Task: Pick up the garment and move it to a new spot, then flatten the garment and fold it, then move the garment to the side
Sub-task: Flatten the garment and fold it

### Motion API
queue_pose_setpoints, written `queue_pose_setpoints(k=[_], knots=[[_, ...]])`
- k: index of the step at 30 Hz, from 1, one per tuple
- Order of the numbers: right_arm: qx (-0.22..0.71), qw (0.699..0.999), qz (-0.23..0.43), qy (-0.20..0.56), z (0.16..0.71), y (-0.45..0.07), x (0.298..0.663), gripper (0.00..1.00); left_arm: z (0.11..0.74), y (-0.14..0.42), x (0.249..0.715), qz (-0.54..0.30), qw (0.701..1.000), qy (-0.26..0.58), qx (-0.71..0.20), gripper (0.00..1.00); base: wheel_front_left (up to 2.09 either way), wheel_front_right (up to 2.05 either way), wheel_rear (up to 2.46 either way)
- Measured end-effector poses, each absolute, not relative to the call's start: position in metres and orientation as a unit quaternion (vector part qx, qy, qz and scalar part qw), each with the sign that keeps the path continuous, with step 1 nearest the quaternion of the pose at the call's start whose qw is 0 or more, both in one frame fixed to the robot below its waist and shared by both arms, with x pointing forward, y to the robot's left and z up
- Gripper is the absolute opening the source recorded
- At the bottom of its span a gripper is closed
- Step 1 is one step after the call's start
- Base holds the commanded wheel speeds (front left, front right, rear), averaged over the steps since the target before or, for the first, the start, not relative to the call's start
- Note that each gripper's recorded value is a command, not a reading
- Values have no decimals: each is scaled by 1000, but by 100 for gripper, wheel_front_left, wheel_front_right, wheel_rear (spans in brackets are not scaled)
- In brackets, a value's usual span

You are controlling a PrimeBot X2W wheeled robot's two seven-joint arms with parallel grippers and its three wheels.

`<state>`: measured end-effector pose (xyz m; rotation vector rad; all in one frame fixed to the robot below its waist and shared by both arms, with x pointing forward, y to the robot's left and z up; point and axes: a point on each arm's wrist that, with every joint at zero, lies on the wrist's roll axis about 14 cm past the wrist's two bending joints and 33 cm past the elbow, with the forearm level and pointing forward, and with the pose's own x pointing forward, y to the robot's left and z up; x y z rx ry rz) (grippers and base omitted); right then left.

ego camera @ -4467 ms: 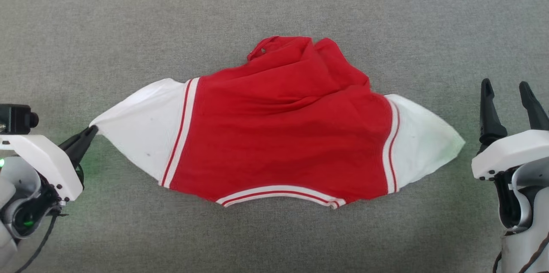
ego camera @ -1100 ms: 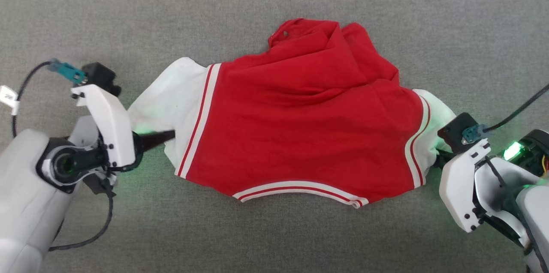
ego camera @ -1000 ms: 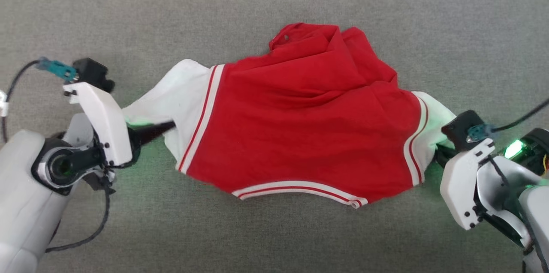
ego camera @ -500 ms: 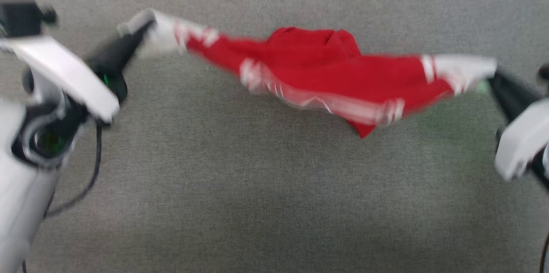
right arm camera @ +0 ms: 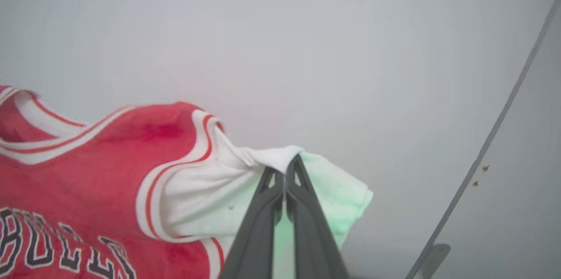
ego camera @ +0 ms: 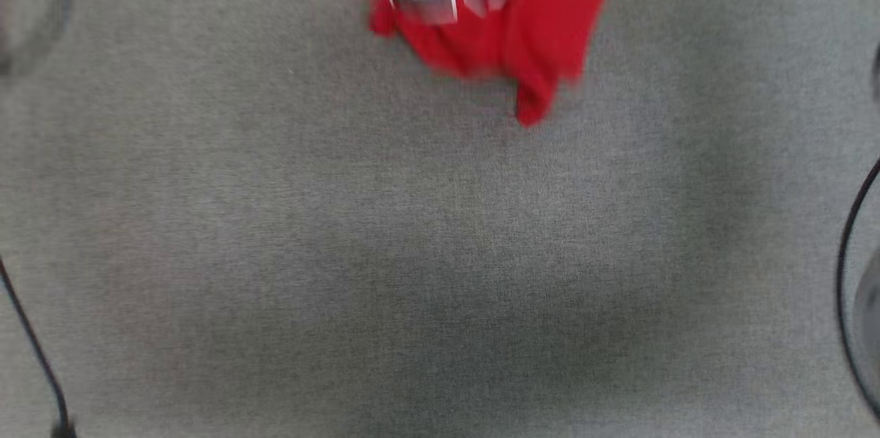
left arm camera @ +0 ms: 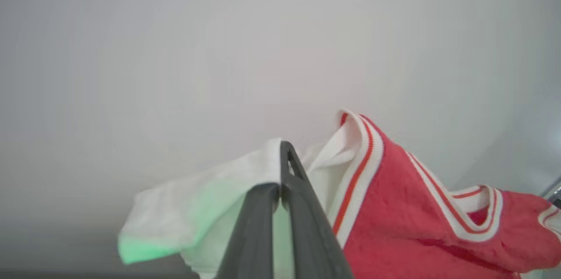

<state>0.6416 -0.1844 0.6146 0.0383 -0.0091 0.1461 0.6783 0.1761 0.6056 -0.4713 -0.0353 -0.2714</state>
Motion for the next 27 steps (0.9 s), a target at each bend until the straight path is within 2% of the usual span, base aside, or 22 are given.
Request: queue_pose_setpoints(k=[3, 7, 12, 16, 17, 20, 27], knots=[[22, 994, 52, -91, 666, -191, 666, 0, 647, 184, 700, -117, 961, -88, -235, 0, 0, 0, 0], [9, 983, 31, -180, 724, -197, 677, 0, 706, 184, 706, -116, 946, -171, -249, 0, 0, 0, 0], [-12, 979, 30, -203, 742, -193, 679, 0, 734, 178, 700, -131, 941, -185, -252, 0, 0, 0, 0], [-28, 987, 31, -153, 700, -194, 684, 0, 689, 156, 693, -164, 947, -116, -248, 0, 0, 0, 0], [-28, 993, 35, -113, 663, -194, 682, 0, 646, 152, 684, -169, 950, -66, -255, 0, 0, 0, 0], [-28, 997, 41, -57, 610, -195, 671, 0, 595, 152, 662, -169, 944, -11, -284, 0, 0, 0, 0], [0, 994, 58, 89, 490, -201, 607, 0, 493, 146, 581, -162, 917, 106, -350, 0, 0, 0, 0]])
